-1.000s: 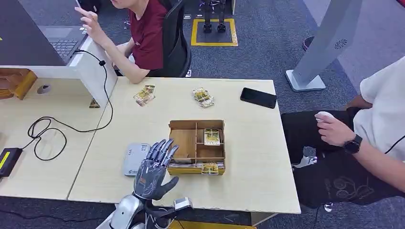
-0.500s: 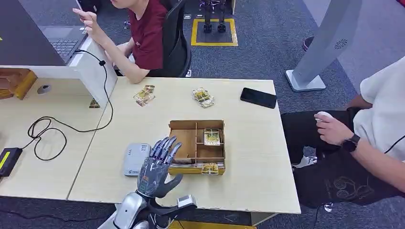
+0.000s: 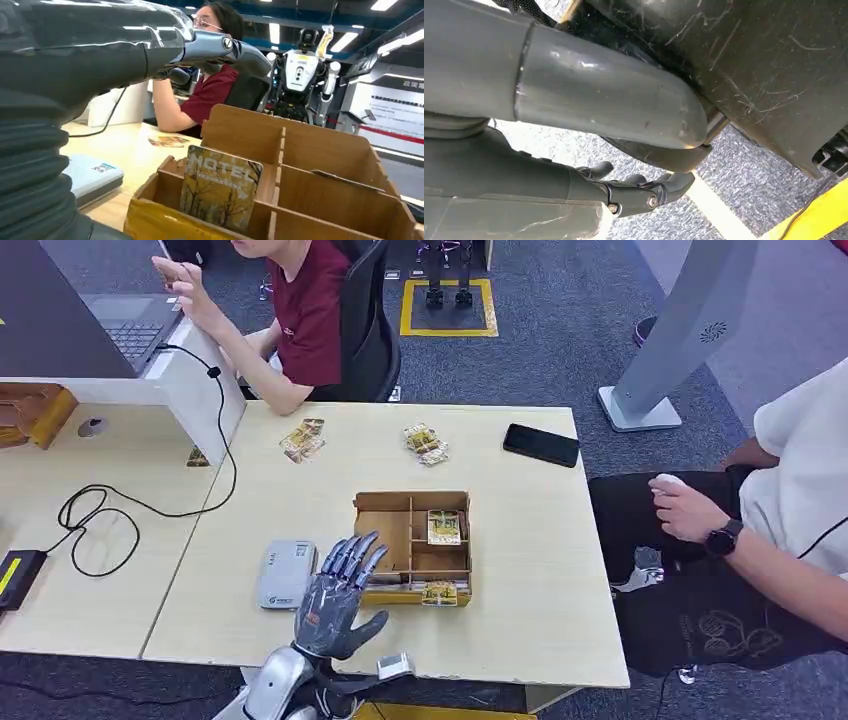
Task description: Pass the card to the sensor for recognition and then transmit it.
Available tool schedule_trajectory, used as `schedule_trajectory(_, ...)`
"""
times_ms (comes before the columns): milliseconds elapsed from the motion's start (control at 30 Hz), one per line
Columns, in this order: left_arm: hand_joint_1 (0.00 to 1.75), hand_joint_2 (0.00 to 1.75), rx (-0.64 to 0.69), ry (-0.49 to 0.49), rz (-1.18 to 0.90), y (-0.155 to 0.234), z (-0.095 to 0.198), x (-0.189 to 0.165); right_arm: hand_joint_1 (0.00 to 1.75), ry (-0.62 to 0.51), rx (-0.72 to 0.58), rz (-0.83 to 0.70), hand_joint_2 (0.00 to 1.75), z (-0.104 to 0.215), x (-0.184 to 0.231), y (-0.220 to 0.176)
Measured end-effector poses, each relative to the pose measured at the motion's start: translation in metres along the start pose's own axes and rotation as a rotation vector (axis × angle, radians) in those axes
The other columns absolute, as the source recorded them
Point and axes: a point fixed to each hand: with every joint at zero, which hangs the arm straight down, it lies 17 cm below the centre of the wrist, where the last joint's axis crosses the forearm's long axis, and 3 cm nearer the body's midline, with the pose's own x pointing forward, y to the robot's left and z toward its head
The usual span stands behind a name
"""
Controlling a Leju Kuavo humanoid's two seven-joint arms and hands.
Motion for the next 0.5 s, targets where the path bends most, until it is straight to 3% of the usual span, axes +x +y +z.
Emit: schedule_trajectory(500, 0.0, 1.75, -0.041, 0.016, -0.005, -0.014, -0.003, -0.007, 0.0, 0.001, 0.004, 0.016, 0.0, -0.001, 0.002, -0.001)
